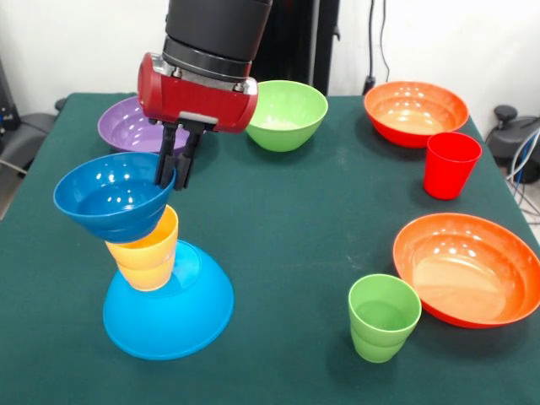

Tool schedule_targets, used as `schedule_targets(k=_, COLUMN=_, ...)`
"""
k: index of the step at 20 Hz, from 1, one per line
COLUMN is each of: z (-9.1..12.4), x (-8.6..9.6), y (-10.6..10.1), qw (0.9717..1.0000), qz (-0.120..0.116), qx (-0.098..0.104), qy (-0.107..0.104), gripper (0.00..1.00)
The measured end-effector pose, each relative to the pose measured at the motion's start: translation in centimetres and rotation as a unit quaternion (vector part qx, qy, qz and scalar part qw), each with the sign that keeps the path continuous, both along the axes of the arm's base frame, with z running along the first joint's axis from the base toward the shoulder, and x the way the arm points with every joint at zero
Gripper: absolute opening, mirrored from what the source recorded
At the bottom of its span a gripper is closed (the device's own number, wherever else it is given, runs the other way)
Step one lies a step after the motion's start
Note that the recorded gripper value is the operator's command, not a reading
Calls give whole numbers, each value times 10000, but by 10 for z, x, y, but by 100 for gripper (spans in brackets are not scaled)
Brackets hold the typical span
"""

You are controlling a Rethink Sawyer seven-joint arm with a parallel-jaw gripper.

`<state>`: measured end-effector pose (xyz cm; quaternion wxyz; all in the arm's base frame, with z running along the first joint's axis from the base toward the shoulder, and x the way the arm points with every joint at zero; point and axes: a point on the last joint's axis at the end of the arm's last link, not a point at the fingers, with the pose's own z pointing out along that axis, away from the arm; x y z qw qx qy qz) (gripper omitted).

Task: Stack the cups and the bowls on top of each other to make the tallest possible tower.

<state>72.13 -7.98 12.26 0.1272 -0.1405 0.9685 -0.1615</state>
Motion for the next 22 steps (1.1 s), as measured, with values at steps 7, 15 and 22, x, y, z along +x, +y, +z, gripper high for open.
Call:
schedule_targets(k=7, z=2, x=1, y=2, qw=9999, qz=-66, qx=82, qy=-8, gripper=0)
schedule_targets(k=15, z=4, x=3, y=6, qw=9997, qz=-154, qx=191, qy=-15, gripper=0)
schedule_targets(k=22, z=3, x=0, y=5, qw=9995, qz=-235, qx=190, qy=124, gripper=100)
